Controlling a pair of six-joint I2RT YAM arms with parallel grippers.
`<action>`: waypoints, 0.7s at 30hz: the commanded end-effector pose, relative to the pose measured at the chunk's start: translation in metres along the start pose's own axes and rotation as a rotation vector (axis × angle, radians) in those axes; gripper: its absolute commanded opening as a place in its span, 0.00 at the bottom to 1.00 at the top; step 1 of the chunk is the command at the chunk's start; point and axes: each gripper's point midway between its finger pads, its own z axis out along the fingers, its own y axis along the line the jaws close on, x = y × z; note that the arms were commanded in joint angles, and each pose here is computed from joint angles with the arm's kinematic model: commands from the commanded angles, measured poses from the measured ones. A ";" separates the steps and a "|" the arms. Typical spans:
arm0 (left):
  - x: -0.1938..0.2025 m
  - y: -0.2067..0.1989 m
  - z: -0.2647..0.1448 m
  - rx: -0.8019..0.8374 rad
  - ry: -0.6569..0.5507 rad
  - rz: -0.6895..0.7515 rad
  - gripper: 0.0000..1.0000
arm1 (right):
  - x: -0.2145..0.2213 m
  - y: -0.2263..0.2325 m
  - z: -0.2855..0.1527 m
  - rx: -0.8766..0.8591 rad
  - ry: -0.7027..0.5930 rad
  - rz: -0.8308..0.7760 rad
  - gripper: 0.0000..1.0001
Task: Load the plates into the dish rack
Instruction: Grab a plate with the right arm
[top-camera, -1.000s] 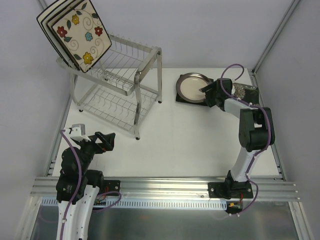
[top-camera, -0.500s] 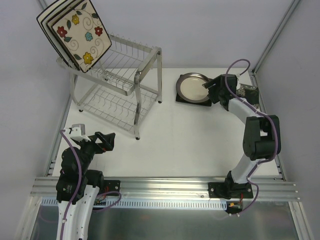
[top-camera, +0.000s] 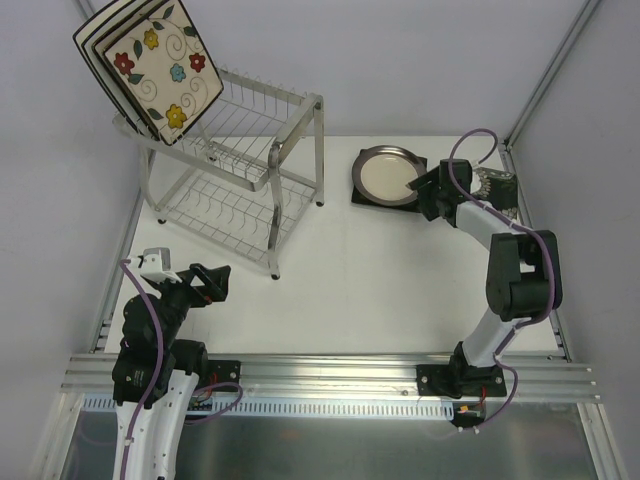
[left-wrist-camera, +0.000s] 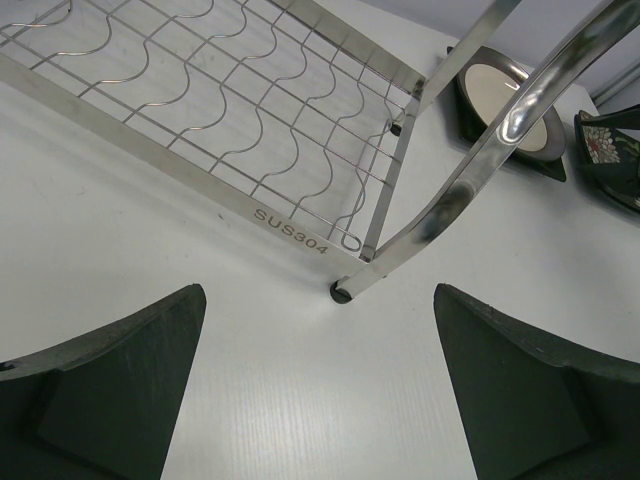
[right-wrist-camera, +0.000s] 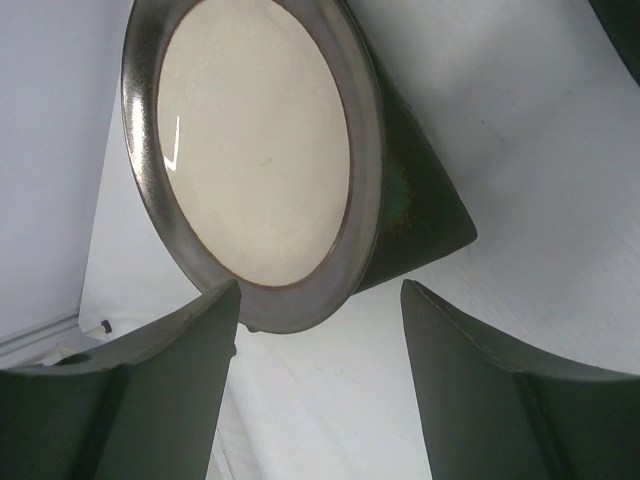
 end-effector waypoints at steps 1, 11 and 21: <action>-0.016 -0.006 -0.012 0.033 -0.110 -0.005 0.99 | -0.003 0.006 0.010 -0.037 -0.006 0.029 0.69; -0.016 -0.006 -0.012 0.030 -0.108 -0.003 0.99 | -0.003 0.012 0.035 -0.063 0.024 0.051 0.66; -0.015 -0.006 -0.011 0.030 -0.100 -0.002 0.99 | -0.002 0.005 0.058 -0.058 0.031 0.117 0.64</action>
